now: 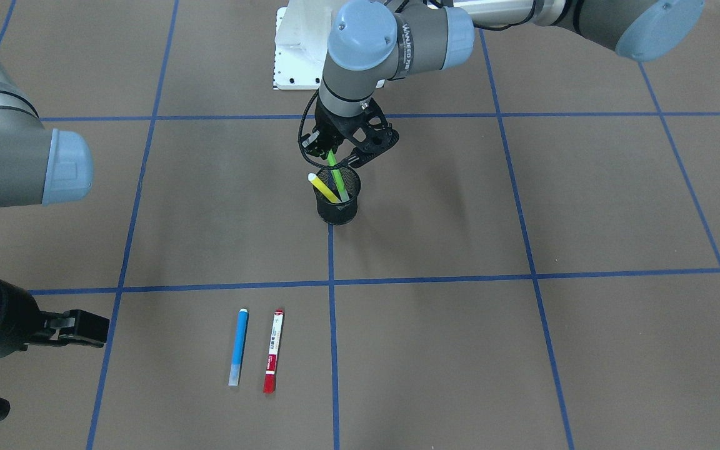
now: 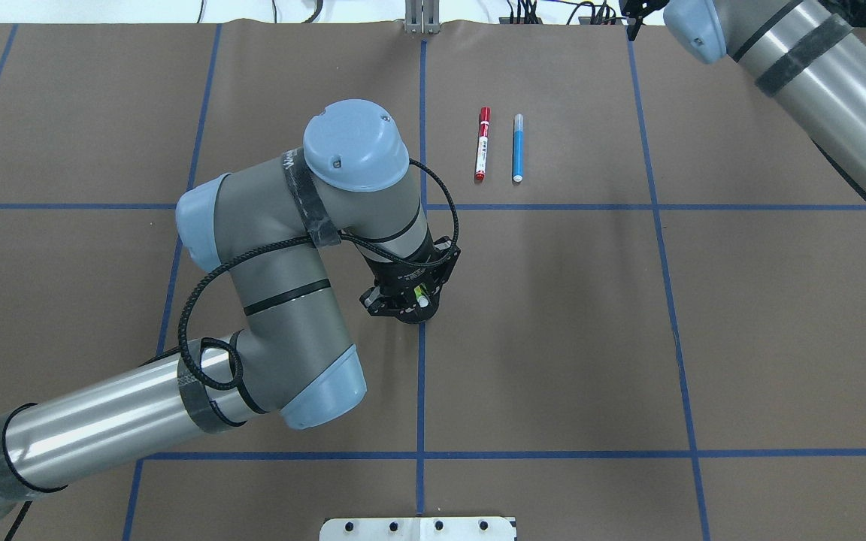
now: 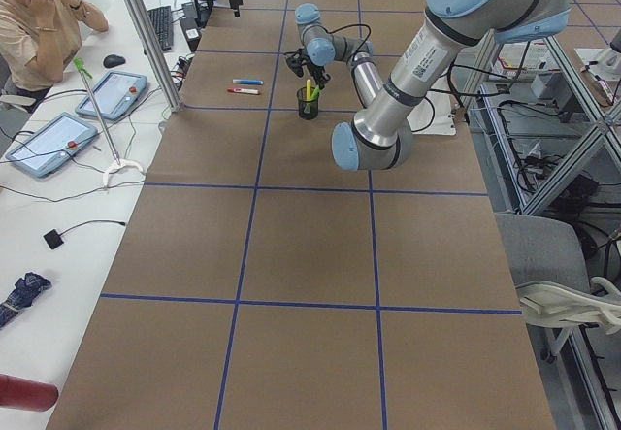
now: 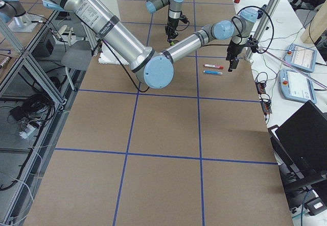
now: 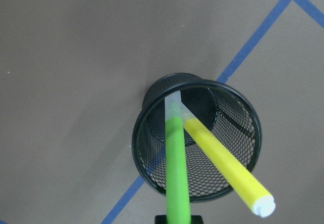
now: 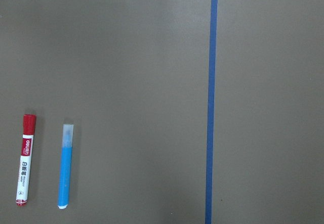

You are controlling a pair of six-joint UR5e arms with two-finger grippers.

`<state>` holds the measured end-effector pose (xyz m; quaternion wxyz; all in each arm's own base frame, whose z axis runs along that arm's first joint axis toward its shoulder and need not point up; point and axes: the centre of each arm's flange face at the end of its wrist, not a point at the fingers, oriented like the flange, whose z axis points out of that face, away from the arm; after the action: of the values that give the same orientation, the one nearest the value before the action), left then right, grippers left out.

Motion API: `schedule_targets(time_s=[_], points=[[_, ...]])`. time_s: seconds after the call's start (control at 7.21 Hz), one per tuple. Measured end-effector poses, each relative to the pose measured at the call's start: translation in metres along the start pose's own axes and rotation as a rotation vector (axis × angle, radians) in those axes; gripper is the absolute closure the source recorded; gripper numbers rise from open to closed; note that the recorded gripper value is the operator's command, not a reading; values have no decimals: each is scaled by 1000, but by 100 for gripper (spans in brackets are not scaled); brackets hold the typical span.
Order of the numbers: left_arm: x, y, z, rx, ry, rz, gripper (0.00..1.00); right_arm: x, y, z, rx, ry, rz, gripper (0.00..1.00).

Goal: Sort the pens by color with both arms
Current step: 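Close the left gripper on the green highlighter in the cup, then lift the green highlighter out and carry it beyond the cup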

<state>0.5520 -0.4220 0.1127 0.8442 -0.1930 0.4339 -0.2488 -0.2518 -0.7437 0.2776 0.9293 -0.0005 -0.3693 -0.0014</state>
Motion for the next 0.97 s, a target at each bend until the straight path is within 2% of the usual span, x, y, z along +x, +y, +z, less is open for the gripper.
schedule_targets(time_s=[0.28,0.55,0.97], points=[[-17,10,-34,0,22,38,100,0,1,-2,5,0,-2,0],[-30,15,-89,27,77,114,100,1,2,-3,6,-1,-3,0],[-32,16,-139,190,204,288,100,3,2,-1,5,2,0,0]])
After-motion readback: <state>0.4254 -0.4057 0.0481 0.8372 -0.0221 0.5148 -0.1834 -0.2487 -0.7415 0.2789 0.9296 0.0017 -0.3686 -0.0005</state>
